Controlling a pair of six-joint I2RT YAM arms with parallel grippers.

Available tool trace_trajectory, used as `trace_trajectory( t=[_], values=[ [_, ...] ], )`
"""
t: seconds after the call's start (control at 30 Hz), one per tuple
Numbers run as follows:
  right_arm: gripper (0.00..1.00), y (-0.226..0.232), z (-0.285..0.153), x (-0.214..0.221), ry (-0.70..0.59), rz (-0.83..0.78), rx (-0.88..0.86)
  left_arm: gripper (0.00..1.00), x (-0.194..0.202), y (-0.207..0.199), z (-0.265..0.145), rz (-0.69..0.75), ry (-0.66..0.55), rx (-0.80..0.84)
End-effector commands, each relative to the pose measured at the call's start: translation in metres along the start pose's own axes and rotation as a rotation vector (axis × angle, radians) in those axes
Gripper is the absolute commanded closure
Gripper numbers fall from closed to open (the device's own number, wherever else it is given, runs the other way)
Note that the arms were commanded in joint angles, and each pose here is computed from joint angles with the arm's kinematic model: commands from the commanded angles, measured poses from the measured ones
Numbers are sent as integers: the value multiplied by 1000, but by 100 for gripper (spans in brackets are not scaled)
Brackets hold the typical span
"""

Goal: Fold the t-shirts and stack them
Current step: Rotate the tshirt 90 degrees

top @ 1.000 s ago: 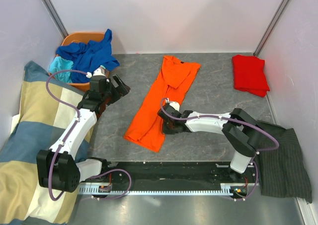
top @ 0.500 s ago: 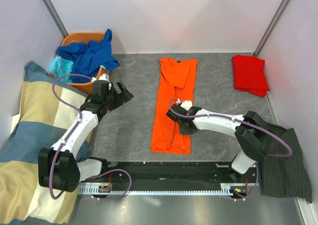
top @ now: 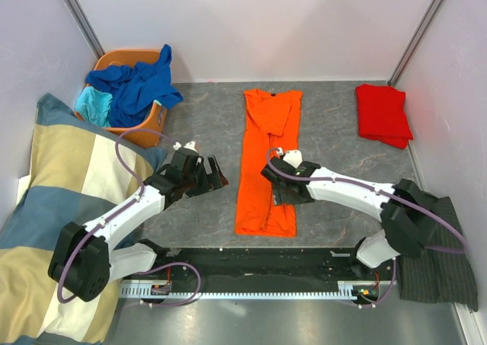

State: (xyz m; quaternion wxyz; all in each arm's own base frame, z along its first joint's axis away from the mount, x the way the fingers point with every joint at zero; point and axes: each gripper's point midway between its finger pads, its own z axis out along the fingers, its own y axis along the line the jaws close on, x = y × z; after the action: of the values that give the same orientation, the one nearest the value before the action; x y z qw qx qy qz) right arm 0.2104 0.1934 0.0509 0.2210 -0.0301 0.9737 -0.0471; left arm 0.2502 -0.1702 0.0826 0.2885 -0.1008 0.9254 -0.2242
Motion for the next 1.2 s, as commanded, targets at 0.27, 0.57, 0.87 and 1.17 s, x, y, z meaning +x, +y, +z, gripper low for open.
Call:
trace_trajectory(
  t=[0.27, 0.57, 0.87, 1.17],
  values=[
    [14, -47, -70, -98, -327, 274, -6, 0, 24, -33, 14, 78, 9, 20],
    [13, -52, -81, -127, -377, 296, -35, 1, 99, -26, 20, 144, 145, -12],
    [12, -57, -76, -116, -362, 302, -51, 31, 134, -19, 27, 142, 190, -43],
    [12, -67, -73, -105, -355, 304, -44, 93, 161, -47, 16, 175, 286, 49]
  ],
)
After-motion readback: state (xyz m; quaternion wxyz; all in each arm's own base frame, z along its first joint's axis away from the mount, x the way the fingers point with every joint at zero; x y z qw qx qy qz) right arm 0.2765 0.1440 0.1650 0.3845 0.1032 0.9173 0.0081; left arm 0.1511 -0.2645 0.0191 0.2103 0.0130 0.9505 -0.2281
